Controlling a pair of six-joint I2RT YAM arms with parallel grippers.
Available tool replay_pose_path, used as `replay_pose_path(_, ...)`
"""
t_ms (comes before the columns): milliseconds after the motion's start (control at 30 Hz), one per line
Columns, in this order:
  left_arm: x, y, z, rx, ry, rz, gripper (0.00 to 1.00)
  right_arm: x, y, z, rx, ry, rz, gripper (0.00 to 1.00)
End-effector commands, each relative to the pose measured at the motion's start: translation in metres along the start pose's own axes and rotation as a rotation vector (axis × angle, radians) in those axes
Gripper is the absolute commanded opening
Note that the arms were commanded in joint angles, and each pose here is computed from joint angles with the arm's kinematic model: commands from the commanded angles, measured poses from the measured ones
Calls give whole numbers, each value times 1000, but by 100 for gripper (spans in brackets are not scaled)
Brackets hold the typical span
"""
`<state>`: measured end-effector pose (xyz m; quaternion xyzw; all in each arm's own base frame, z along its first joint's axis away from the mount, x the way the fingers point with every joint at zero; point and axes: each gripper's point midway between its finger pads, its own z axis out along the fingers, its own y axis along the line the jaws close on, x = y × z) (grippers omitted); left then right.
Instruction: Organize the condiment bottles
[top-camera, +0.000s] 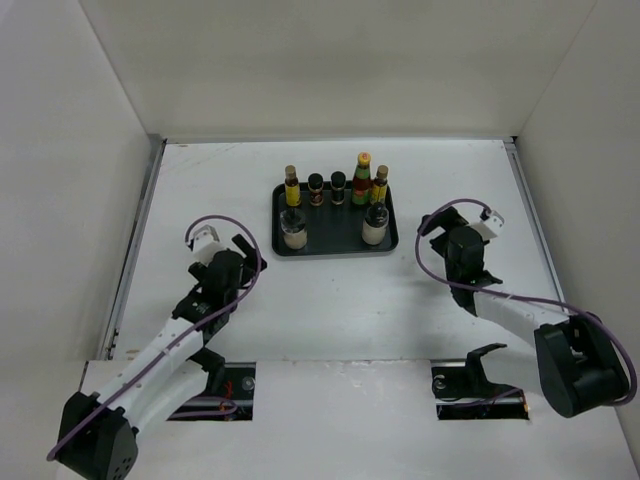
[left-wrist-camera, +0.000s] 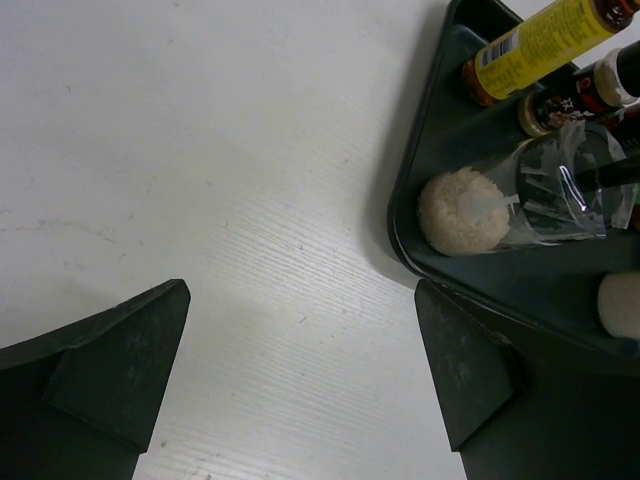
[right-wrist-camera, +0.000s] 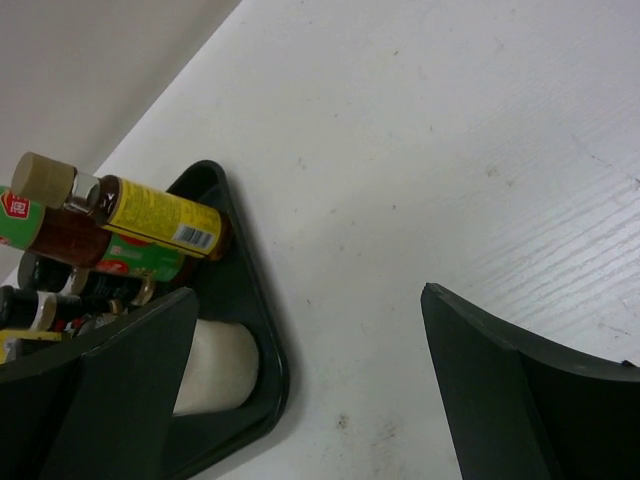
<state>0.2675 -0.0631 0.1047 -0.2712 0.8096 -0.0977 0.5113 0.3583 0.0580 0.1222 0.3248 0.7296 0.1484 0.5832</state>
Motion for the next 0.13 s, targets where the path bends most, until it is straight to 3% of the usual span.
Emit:
replay_pose_path(0, -26, -33, -7, 86, -49, -43, 100, -18, 23, 2, -70, -47, 50, 100)
replay_pose_path(100, -31, -38, -9, 96, -63, -42, 100, -18, 24, 2, -75, -44, 51, 100)
